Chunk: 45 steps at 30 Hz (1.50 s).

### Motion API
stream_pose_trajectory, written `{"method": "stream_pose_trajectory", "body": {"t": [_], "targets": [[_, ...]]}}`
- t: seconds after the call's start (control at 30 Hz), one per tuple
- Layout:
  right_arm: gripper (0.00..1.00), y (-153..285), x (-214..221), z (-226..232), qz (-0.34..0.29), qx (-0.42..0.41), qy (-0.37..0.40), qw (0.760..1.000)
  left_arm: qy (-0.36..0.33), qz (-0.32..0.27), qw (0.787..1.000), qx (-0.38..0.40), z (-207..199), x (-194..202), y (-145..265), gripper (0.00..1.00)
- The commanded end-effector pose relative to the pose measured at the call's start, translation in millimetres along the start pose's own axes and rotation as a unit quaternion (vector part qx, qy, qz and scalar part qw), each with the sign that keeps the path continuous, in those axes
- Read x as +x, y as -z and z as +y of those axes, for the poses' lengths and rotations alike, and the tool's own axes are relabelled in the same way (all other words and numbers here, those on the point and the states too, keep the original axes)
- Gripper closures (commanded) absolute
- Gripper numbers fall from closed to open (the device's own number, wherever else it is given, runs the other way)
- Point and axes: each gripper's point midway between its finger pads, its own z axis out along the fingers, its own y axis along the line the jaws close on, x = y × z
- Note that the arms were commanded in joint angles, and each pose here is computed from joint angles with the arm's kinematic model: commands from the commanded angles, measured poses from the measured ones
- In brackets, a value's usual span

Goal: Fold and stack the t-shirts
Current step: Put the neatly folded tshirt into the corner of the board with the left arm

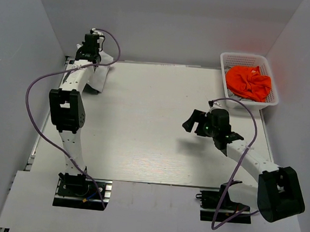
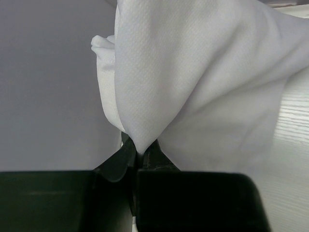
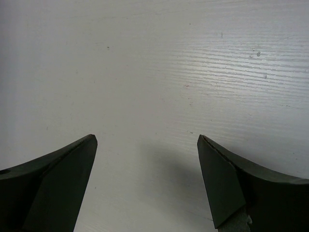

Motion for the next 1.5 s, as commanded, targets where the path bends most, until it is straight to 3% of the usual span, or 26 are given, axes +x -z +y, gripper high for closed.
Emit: {"method": "stream_pose_trajectory", "body": {"t": [0.0,0.33,0.37,0.4,0.43,0.47,0.63,0.73,0.83,0.97,1.0,1.07,1.1,1.13,1.17,1.23,1.27,1.3,1.37,1.4,1.47], "targets": [[0.10,-5.0,-23.1,9.8,-0.025,-0.009,0.003,1.000,0.028,-0.014,0.999,-0.023,24.8,-12.1,-9.0,1.00],[0.10,-22.6,-27.5,8.8,-0.005,0.000,0.007,1.000,0.036,0.008,0.998,-0.050,34.9,23.1,-82.8,0.98],[0.10,-25.0,-24.8,7.4,0.001,0.001,0.001,1.000,0.048,0.005,0.997,-0.065,44.2,20.1,-85.9,0.88],[0.10,-27.7,-25.4,7.6,0.002,0.002,0.002,1.000,0.044,0.023,0.997,-0.063,37.4,31.1,-92.8,0.46],[0.10,-28.3,-25.8,8.9,0.004,-0.001,0.000,1.000,0.051,0.031,0.996,-0.072,43.5,34.9,-95.2,0.19],[0.10,-28.5,-27.9,11.2,0.004,-0.005,0.000,1.000,0.068,0.025,0.994,-0.082,49.9,27.0,-91.7,0.01],[0.10,-21.3,-30.0,19.6,-0.004,-0.021,0.005,1.000,0.112,0.011,0.991,-0.074,62.0,9.9,-66.1,0.01],[0.10,-8.3,-30.1,22.5,-0.015,-0.030,0.006,0.999,0.145,-0.004,0.989,-0.022,55.8,-13.9,-28.3,0.01],[0.10,10.5,-29.3,28.3,-0.033,-0.044,0.005,0.998,0.199,-0.025,0.977,0.069,43.3,-38.6,9.5,0.01],[0.10,29.1,-20.4,21.5,-0.048,-0.036,-0.003,0.998,0.269,-0.022,0.942,0.198,-1.4,-46.5,56.0,0.01],[0.10,38.8,-23.7,23.2,-0.063,-0.040,-0.006,0.997,0.273,0.001,0.935,0.226,-30.9,-32.6,64.1,0.01],[0.10,43.7,-15.2,18.1,-0.059,-0.032,-0.012,0.998,0.283,0.005,0.925,0.251,-45.0,-31.9,92.3,0.01],[0.10,50.8,-16.1,18.4,-0.070,-0.033,-0.016,0.997,0.287,0.054,0.920,0.263,-76.4,1.2,102.0,0.01],[0.10,52.4,-6.9,14.1,-0.056,-0.025,-0.023,0.998,0.302,0.017,0.914,0.271,-69.9,-11.5,129.4,0.01],[0.10,56.0,-4.1,13.5,-0.054,-0.024,-0.026,0.998,0.293,0.055,0.913,0.279,-94.0,33.4,137.6,0.01],[0.10,59.4,3.2,10.6,-0.048,-0.021,-0.029,0.998,0.300,0.028,0.898,0.320,-116.2,41.1,178.4,0.01],[0.10,61.5,9.1,7.1,-0.040,-0.014,-0.029,0.999,0.295,0.060,0.896,0.326,-130.6,83.9,190.4,0.01],[0.10,61.7,12.2,5.8,-0.036,-0.013,-0.031,0.999,0.313,0.022,0.888,0.335,-116.2,76.6,220.2,0.01],[0.10,62.6,19.8,1.0,-0.039,-0.011,-0.032,0.999,0.325,0.044,0.876,0.353,-127.2,114.3,241.9,0.01],[0.10,61.7,24.9,-3.4,-0.037,-0.006,-0.035,0.999,0.337,0.021,0.865,0.371,-120.8,111.7,264.3,0.01],[0.10,62.8,29.3,-6.6,-0.040,-0.005,-0.039,0.998,0.348,0.033,0.859,0.374,-123.4,136.7,275.7,0.01]]}}
